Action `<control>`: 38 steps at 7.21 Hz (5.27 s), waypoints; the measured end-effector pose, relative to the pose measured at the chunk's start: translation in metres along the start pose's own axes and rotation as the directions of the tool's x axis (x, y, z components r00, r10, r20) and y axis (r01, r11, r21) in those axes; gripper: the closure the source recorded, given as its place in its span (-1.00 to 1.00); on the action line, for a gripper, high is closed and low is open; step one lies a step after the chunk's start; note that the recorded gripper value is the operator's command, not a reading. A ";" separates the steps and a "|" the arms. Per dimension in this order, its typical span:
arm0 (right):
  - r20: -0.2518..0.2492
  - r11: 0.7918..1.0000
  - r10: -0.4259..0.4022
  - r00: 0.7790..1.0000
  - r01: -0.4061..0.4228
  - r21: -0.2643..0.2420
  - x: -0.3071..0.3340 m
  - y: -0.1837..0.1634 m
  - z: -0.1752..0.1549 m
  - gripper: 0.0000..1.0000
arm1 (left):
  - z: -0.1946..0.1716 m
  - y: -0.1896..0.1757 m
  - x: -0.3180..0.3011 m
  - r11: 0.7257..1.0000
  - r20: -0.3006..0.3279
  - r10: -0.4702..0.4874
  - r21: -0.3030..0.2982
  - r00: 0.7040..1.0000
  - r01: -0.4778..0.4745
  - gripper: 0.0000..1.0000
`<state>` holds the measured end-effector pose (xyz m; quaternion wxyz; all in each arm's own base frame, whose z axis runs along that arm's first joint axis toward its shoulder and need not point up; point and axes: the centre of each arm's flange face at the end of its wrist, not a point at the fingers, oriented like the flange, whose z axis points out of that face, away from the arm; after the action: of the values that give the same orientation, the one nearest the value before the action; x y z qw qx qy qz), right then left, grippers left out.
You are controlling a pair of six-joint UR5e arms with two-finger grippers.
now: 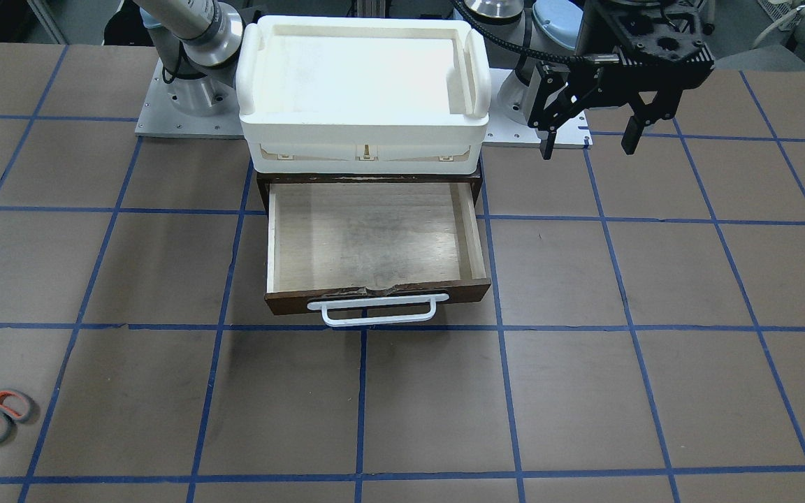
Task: Put scissors in drawer and close it
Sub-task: 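Lower the right gripper over the scissors handles and align with them, then close the right gripper on the scissors and lift them, then carry the scissors with the right gripper over the open drawer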
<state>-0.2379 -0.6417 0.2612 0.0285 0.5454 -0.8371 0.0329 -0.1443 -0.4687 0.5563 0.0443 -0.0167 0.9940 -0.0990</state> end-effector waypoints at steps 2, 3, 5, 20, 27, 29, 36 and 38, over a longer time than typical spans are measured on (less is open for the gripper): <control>0.045 0.995 -0.103 0.994 0.102 0.016 0.006 0.003 0.037 -1.00 | 0.000 0.000 0.000 1.000 0.000 0.000 0.000 1.000 0.000 -1.00; 0.054 0.987 -0.160 0.986 0.159 0.022 0.011 0.004 0.050 -0.99 | 0.000 0.000 0.000 1.000 0.000 0.000 0.000 1.000 0.000 -1.00; 0.060 0.969 -0.245 0.968 0.243 0.029 0.022 0.007 0.068 -0.98 | 0.000 0.000 0.000 1.000 0.000 0.000 0.000 1.000 0.000 -1.00; 0.069 0.925 -0.375 0.924 0.378 -0.037 0.025 -0.023 0.078 1.00 | 0.000 0.000 0.000 1.000 -0.001 0.000 -0.001 1.000 0.000 -1.00; 0.017 0.903 -0.423 0.906 0.423 -0.068 0.005 -0.069 -0.035 1.00 | 0.000 0.000 0.000 1.000 -0.002 0.000 -0.001 1.000 0.000 -1.00; 0.024 0.905 -0.424 0.905 0.424 -0.019 -0.026 -0.112 -0.089 1.00 | 0.000 0.000 0.000 1.000 -0.003 0.000 0.000 1.000 0.000 -1.00; 0.025 0.942 -0.329 0.944 0.326 0.083 -0.210 -0.357 -0.203 1.00 | 0.002 0.002 -0.001 1.000 0.010 0.000 -0.013 1.000 0.000 -1.00; 0.036 0.940 -0.334 0.942 0.331 0.081 -0.263 -0.410 -0.203 1.00 | 0.007 0.006 0.000 1.000 0.010 0.003 -0.022 1.000 -0.002 -1.00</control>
<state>0.2460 -0.5495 0.4515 -0.0074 0.6802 -0.7316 0.0451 -0.1438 -0.4642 0.5478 0.0494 -0.0164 0.9947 -0.0881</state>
